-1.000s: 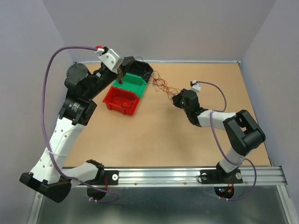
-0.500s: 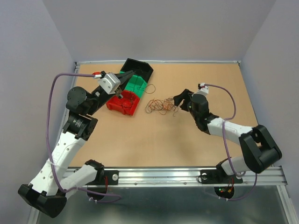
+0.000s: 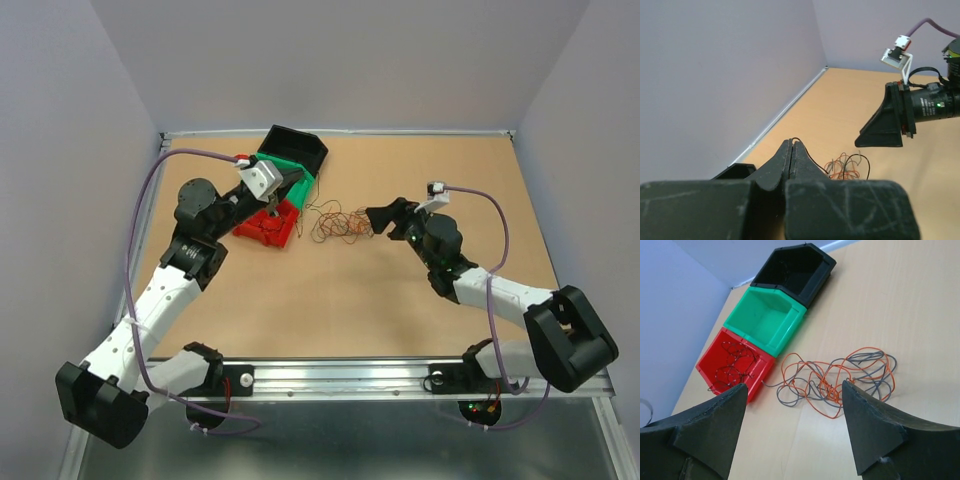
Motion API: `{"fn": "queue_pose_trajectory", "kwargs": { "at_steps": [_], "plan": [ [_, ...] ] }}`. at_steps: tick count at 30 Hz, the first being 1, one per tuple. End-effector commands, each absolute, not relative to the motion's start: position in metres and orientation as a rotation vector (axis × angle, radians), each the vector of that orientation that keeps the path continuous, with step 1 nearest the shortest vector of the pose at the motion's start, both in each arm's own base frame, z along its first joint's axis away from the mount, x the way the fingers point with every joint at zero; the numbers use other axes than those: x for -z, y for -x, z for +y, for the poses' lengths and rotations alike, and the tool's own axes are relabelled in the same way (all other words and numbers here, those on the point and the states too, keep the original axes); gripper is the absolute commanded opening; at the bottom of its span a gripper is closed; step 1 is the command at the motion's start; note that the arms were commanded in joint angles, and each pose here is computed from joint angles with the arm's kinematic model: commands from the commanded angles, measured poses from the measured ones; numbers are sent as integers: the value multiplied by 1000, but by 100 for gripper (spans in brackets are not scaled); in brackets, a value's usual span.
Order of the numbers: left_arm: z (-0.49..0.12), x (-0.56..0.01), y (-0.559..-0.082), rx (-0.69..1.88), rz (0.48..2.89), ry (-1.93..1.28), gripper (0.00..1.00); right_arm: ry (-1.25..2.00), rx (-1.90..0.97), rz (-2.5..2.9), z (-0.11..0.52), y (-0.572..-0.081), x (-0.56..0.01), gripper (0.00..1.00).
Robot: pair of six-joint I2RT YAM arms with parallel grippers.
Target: Untangle the cables
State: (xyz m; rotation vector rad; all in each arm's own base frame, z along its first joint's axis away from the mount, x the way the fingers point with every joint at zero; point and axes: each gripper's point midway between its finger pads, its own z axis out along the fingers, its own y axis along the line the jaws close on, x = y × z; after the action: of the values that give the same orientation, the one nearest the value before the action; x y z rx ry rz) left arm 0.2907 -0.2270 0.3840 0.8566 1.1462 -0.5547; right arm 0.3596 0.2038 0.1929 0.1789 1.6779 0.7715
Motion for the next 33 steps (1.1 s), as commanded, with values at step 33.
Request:
{"fn": "queue_pose_trajectory", "kwargs": {
  "at_steps": [33],
  "plan": [
    [-61,-204,-414,-55,1704,-487,0,-152,-871,1641,220,-358,-206,81]
  ]
}}
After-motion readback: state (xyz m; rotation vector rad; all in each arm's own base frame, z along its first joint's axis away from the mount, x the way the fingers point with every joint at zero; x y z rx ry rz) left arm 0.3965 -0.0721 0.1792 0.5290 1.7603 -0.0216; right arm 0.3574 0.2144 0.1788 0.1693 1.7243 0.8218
